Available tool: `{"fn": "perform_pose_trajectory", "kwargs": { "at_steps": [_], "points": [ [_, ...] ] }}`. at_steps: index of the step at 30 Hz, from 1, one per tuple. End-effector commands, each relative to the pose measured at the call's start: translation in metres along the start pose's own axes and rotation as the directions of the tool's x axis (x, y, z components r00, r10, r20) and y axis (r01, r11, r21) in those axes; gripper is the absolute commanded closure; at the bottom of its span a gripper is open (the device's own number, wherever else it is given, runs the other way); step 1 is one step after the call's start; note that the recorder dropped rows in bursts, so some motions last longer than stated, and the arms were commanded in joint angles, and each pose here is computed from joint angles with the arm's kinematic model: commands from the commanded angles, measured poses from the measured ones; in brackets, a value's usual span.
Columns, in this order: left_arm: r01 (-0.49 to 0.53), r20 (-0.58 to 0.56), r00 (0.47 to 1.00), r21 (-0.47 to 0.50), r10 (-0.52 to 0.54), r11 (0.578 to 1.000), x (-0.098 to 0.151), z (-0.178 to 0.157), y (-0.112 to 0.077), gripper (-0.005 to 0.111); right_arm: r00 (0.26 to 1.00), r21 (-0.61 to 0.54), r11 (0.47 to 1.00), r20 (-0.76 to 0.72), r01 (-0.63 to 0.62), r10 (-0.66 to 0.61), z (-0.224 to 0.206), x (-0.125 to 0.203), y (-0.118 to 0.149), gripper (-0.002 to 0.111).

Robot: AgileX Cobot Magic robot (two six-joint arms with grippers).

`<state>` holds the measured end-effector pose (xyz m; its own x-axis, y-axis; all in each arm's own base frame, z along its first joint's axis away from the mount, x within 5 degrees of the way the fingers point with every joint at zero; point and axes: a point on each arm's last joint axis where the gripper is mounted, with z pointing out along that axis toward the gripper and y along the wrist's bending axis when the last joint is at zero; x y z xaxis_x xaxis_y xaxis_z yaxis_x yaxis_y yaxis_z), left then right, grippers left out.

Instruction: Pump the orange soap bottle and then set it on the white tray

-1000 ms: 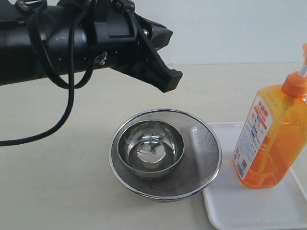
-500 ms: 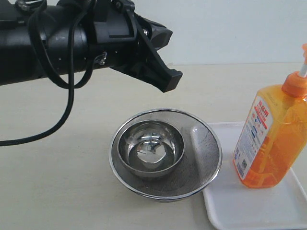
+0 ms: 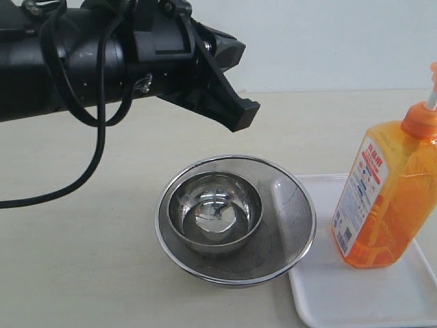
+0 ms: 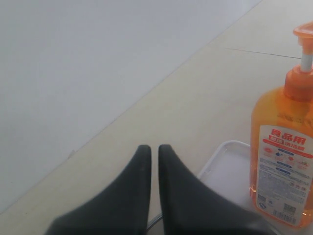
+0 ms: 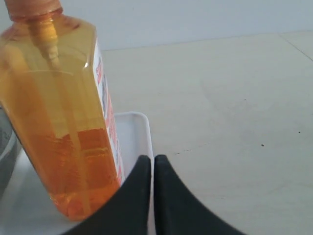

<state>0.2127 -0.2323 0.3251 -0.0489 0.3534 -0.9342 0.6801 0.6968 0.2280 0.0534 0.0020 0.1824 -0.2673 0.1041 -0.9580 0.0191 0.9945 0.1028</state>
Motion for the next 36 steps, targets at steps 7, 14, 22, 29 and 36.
{"fn": "perform_pose_trajectory", "kwargs": {
  "at_steps": [7,14,22,29,36],
  "points": [
    [0.005,0.007,1.0,0.001,-0.005,1.0,-0.0012,-0.0026,-0.0003,0.102,1.0,0.018,1.0,0.017,0.023,-0.023,0.0001,-0.0001,-0.0016,0.108],
    [0.005,0.007,1.0,0.001,-0.005,1.0,-0.0012,-0.0026,-0.0003,0.102,1.0,0.009,1.0,0.017,0.021,-0.022,0.0001,-0.0001,-0.0011,0.108],
    [0.005,0.007,1.0,-0.001,-0.005,1.0,-0.0012,-0.0026,-0.0001,0.102,0.998,-0.042,0.997,0.014,0.068,-0.068,0.0,0.0003,0.0015,0.108],
    [0.005,0.007,1.0,-0.001,-0.005,1.0,-0.0012,-0.0026,-0.0001,0.102,0.997,-0.038,0.997,0.014,0.072,-0.072,0.0,0.0003,0.0012,0.108],
    [0.005,0.007,1.0,-0.001,-0.005,1.0,-0.0012,-0.0026,-0.0001,0.102,0.998,-0.039,0.997,0.014,0.067,-0.067,0.0,0.0003,0.0013,0.108]
  ]
}}
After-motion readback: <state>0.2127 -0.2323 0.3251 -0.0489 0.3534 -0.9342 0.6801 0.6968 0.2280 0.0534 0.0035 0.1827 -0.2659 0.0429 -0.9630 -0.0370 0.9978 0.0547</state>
